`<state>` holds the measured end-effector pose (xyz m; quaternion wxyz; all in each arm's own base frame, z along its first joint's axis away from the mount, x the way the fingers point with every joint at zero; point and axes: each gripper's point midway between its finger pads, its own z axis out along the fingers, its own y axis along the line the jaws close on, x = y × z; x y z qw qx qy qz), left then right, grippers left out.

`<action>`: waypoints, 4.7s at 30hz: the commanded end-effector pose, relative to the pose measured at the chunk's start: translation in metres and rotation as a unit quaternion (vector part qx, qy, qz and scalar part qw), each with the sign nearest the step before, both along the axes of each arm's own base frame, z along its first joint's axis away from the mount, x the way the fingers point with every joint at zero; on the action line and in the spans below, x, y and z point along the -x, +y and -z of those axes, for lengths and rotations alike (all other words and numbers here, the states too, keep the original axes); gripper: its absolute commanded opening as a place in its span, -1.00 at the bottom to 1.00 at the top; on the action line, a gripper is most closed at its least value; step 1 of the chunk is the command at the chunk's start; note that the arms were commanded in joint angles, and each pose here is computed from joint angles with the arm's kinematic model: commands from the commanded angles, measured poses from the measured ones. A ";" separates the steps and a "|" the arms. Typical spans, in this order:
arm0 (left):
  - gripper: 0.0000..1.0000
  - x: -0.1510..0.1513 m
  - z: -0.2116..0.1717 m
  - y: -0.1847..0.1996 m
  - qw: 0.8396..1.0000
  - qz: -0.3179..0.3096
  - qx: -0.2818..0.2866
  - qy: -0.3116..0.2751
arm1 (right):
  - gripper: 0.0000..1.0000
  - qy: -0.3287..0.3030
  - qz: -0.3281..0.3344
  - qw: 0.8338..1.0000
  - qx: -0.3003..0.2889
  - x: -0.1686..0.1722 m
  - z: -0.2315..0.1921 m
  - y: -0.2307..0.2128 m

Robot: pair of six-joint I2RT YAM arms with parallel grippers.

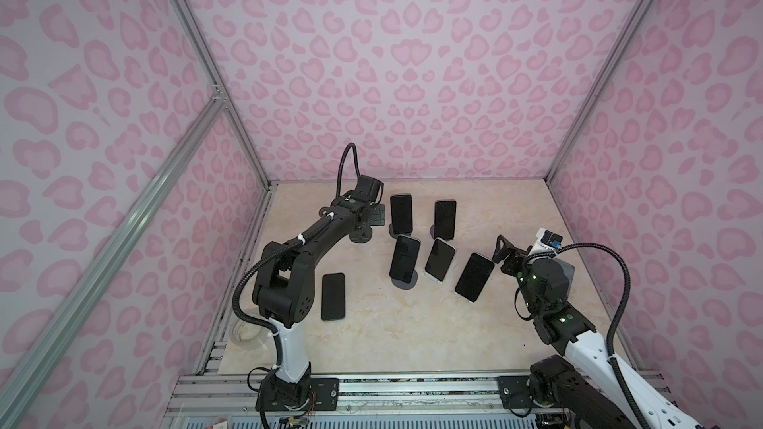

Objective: Remove the phone from the phone stand

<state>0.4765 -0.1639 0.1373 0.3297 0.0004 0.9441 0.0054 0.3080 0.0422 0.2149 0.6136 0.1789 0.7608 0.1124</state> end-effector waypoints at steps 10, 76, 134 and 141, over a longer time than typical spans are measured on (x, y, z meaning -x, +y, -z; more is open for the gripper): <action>0.76 -0.007 0.012 -0.001 1.000 -0.002 -0.019 0.020 | 0.95 0.000 0.000 1.000 0.002 -0.003 0.000 0.001; 0.07 0.020 0.035 0.178 0.966 -0.240 -0.096 0.009 | 0.91 0.007 -0.008 1.000 0.004 -0.006 0.005 0.006; 0.95 0.182 -0.065 -0.104 0.964 0.230 0.120 -0.050 | 0.97 -0.022 0.018 0.999 0.017 0.004 -0.009 -0.007; 0.95 0.169 -0.058 -0.112 0.967 0.230 0.094 -0.048 | 0.97 -0.027 0.007 1.000 0.015 0.004 -0.011 -0.003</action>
